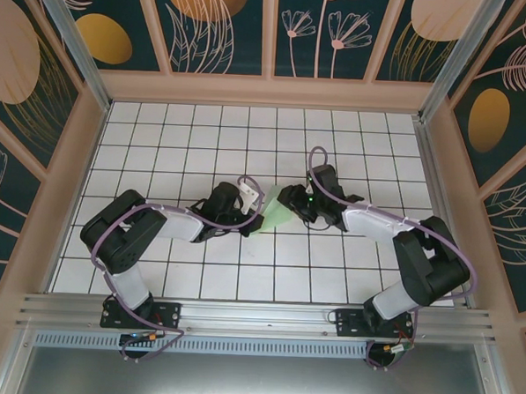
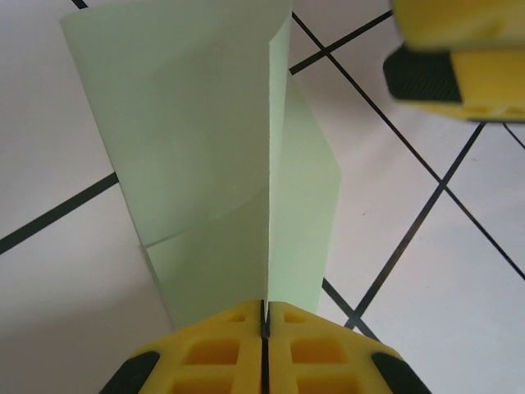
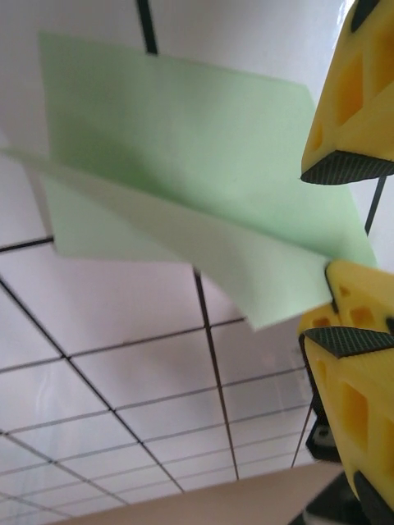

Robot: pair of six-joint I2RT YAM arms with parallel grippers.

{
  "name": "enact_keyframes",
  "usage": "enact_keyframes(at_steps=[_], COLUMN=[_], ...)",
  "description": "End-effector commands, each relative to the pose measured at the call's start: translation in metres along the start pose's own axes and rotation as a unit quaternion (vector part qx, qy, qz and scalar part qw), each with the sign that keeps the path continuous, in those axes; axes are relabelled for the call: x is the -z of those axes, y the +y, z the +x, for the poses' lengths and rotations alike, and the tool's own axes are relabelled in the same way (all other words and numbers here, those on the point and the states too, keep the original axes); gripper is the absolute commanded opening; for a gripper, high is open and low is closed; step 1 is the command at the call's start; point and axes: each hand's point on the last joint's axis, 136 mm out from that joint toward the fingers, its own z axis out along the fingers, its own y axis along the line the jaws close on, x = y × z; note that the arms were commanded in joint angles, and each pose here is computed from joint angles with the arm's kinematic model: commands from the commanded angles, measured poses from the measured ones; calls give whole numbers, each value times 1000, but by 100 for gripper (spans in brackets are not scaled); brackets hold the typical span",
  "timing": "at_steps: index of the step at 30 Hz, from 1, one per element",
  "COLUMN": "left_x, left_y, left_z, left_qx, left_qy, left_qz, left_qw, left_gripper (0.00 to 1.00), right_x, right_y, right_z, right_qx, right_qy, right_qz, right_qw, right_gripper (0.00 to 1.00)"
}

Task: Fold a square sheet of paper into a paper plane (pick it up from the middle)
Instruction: Fourth fold the wing at the center of the table.

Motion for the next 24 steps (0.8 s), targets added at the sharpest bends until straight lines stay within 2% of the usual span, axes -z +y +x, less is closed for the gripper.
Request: enact_keyframes(at_steps=[1, 9, 14, 24], left_x=[-3, -5, -6, -9], left_y=[-9, -14, -17, -15], left_z=[2, 0, 1, 4], left_qx=[37, 74, 85, 106], left_qy=[18, 33, 37, 46], left_qz=[20, 32, 40, 39], left_qw=[999, 996, 995, 992], left_gripper=[8, 8, 8, 9], right_x=[0, -16, -24, -35], right_y=[4, -1, 2, -10], right_z=[-3, 5, 8, 9], right_qx=[27, 48, 53, 46], right_qy=[-12, 15, 26, 31], right_qz=[-23, -32, -46, -29], right_qw=[999, 998, 997, 998], right_gripper=[50, 45, 44, 43])
